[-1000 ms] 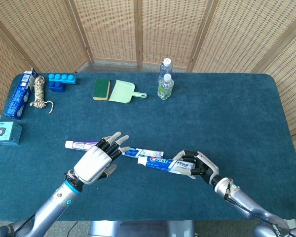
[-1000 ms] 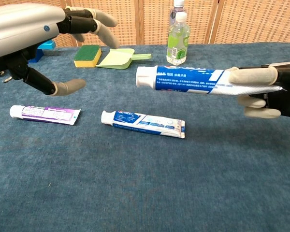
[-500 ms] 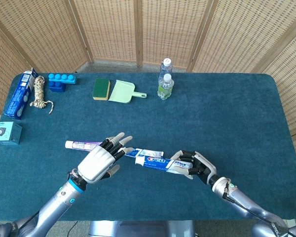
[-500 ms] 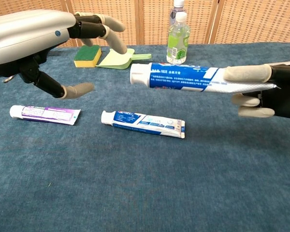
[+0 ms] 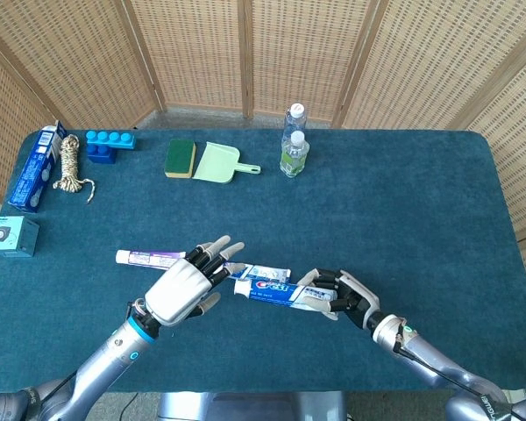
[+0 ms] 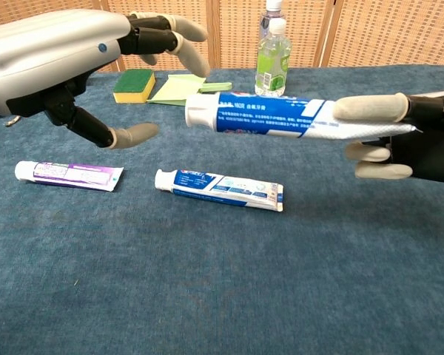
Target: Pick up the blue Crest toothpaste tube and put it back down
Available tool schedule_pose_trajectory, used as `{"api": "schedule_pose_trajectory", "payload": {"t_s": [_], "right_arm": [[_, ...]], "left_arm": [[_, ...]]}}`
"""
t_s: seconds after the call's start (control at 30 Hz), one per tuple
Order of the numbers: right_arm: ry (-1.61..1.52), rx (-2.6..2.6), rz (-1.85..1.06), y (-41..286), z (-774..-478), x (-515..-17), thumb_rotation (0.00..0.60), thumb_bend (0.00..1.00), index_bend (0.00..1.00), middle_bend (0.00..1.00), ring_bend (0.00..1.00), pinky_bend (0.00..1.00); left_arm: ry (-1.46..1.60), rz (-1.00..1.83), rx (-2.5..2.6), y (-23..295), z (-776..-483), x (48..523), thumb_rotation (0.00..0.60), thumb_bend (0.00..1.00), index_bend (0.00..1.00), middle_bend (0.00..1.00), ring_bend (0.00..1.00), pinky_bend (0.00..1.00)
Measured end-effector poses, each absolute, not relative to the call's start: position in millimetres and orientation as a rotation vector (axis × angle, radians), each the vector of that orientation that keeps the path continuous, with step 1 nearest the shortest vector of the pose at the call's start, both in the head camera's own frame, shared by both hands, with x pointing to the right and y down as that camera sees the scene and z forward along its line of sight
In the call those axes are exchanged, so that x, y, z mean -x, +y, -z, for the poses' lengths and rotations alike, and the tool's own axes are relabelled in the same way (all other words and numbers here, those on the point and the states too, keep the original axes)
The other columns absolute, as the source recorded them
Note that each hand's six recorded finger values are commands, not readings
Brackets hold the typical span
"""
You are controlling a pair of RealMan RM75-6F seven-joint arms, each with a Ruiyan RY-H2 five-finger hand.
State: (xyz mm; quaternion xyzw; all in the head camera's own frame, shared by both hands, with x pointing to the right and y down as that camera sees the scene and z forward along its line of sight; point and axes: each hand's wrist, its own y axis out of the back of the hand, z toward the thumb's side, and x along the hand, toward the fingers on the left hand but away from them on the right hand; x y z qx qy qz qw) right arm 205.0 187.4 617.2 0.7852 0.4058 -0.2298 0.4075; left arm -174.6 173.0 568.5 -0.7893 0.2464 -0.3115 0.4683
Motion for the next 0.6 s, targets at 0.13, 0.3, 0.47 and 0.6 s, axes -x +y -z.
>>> {"api": "schedule_pose_trajectory", "payload": {"t_s": [0.13,0.3,0.47,0.6], "right_arm": [[1.013,-1.987,0.574,187,-615,-202,0.6,0.57,0.95,0.74,0.79,0.89],[1.0,-1.993,0.574,186,-614,-198,0.6,0.57,0.96,0.74,0.79,0.89],[0.99,-1.989,0.572,187,-614,-195,0.6,0.57,0.96,0.74,0.79,0.89],[0.988,-1.985,0.57,187,-614,-194,0.6,0.57,0.96,0.74,0.79,0.89]], "left_arm": [[0.608,0.755,1.94,173,-569,172,0.6,0.35,0.23,0.1,0.01,0.19],[0.616,0.748,1.952,173,-569,170,0.6,0.35,0.24,0.1,0.01,0.2],[0.624,0.746,1.961,173,-569,170,0.6,0.35,0.25,0.11,0.01,0.2],[0.63,0.746,1.978,174,-570,170,0.6,0.35,0.26,0.12,0.02,0.2]]}}
